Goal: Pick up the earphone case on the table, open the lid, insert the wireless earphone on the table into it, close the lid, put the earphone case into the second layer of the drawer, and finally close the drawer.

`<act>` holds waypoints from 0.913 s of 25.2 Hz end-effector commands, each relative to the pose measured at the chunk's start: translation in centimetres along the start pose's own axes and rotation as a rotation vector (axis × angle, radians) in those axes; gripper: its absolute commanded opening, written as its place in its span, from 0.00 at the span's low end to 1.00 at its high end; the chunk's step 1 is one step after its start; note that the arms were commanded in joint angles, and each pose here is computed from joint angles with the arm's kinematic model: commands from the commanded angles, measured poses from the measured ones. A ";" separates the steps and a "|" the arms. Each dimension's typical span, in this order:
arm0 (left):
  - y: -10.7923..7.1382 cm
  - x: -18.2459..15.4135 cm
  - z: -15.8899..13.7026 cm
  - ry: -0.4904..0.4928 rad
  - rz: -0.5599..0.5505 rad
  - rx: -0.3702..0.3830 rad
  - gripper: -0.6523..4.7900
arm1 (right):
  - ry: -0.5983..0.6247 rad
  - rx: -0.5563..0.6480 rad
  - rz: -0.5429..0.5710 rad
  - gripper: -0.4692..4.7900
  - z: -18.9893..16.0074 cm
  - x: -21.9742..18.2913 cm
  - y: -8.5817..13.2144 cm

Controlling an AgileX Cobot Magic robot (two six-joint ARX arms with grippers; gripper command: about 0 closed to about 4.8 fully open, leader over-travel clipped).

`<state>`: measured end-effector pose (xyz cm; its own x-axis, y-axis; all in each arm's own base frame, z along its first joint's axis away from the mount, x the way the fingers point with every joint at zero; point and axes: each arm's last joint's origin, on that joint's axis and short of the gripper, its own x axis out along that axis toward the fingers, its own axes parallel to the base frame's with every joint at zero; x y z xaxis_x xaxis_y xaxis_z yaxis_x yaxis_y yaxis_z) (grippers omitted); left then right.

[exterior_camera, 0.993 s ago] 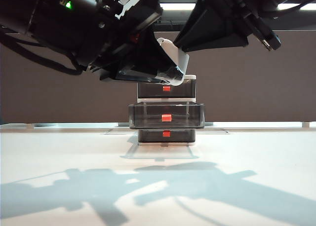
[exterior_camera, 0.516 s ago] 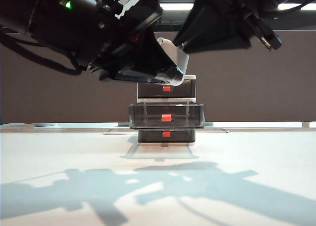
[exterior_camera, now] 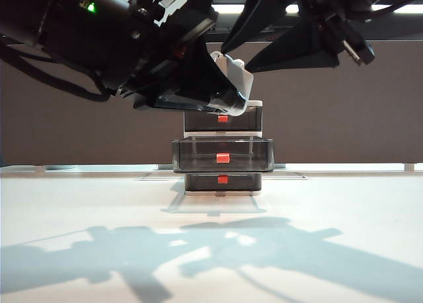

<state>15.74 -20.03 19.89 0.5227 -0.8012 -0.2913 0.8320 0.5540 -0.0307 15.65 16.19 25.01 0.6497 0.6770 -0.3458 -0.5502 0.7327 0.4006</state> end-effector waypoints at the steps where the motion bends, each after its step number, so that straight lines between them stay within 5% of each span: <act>1: 0.0 0.0 0.5 -0.038 -0.004 0.008 0.11 | -0.049 -0.026 -0.003 0.43 0.8 -1.0 -0.1; 7: 0.0 0.0 0.5 -0.038 -0.004 0.007 0.11 | -0.129 -0.004 -0.044 0.39 2.1 -3.0 -1.1; 10: 0.0 0.0 0.6 -0.042 -0.004 0.008 0.11 | -0.152 -0.007 -0.082 0.10 2.5 -3.5 -2.0; 23: -1.3 0.0 0.6 -0.049 -0.050 0.033 0.11 | 0.100 0.055 0.264 0.08 2.2 -0.5 -7.3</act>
<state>14.98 -20.67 20.06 0.4943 -0.8244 -0.2757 0.8547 0.5188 -0.0192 20.33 10.10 23.88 0.4742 0.8089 -0.3478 -0.6123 0.5868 0.5300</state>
